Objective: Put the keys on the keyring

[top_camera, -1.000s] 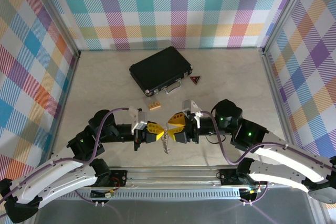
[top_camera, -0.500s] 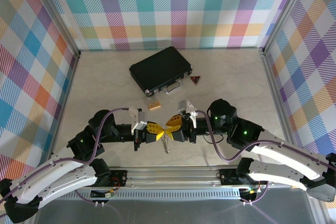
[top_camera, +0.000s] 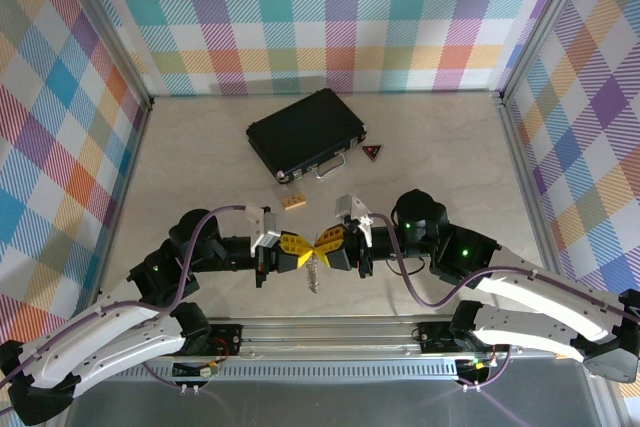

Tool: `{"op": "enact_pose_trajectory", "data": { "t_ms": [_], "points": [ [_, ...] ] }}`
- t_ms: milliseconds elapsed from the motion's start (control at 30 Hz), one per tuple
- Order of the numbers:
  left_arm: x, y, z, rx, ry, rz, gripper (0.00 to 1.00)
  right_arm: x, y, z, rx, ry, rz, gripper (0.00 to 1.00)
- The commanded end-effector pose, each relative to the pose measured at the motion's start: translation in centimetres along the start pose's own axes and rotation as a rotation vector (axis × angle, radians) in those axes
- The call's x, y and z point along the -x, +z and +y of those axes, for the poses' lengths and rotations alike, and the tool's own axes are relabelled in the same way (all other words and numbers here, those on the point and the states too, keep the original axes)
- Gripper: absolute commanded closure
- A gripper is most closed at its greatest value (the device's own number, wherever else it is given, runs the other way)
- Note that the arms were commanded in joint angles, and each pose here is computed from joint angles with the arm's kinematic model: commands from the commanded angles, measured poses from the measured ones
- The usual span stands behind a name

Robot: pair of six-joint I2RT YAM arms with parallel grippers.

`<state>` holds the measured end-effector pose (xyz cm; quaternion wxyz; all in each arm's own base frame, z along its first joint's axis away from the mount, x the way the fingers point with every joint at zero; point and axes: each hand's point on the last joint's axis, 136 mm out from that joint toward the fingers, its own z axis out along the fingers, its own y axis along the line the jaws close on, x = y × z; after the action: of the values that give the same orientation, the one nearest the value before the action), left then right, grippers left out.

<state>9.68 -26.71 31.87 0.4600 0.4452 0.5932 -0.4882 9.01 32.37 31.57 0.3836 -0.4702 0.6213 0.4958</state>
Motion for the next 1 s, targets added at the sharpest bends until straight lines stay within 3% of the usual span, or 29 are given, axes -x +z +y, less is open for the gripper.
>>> {"op": "enact_pose_trajectory", "data": {
  "t_ms": [0,400,600,967],
  "points": [
    [1.9,-0.4,-1.2,-0.042,0.044,-0.056,1.0,0.1,-0.2,1.1,0.049,-0.034,0.017,0.87],
    [2.1,-0.1,-1.8,-0.085,0.035,-0.052,1.0,0.4,-1.1,1.9,0.067,-0.091,-0.021,0.83],
    [2.4,-0.1,-2.0,-0.096,0.039,-0.057,1.0,1.3,-2.0,2.1,0.051,-0.102,-0.061,0.68],
    [3.0,-0.1,-2.4,-0.123,0.038,-0.096,1.0,1.1,-1.7,1.5,0.028,-0.077,-0.068,0.67]
  ]
}}
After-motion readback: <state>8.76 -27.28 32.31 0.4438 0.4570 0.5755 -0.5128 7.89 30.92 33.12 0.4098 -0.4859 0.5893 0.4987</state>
